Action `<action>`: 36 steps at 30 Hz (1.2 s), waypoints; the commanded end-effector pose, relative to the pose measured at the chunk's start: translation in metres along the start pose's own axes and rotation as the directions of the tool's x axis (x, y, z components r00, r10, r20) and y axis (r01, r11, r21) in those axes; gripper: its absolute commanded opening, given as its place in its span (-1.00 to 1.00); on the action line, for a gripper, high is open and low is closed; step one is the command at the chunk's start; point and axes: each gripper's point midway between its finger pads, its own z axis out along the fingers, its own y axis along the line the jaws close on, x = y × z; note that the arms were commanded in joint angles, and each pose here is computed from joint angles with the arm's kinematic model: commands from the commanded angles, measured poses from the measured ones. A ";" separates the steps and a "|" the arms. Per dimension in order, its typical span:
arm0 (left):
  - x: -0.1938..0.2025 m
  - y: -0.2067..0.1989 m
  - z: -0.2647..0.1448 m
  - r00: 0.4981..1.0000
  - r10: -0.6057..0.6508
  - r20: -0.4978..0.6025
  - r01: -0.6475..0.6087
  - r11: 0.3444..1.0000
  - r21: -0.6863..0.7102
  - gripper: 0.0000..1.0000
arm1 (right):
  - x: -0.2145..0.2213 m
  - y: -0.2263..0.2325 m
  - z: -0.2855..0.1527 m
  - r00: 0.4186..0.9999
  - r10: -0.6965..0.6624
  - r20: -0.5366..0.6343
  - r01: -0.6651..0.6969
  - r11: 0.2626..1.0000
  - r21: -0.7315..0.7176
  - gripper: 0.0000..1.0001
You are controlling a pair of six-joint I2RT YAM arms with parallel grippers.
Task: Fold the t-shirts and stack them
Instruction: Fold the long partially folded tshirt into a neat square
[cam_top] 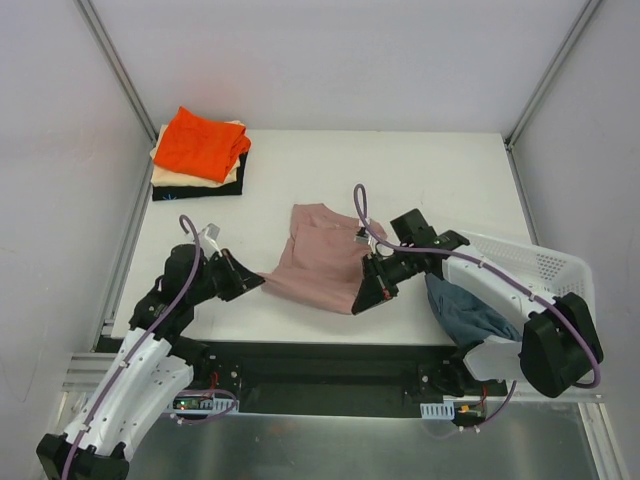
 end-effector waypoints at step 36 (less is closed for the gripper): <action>-0.177 -0.051 0.127 0.971 0.141 0.194 -0.106 0.978 -0.181 -1.00 | -0.142 -0.113 -0.093 0.943 0.043 0.330 -0.154 0.934 0.321 -0.99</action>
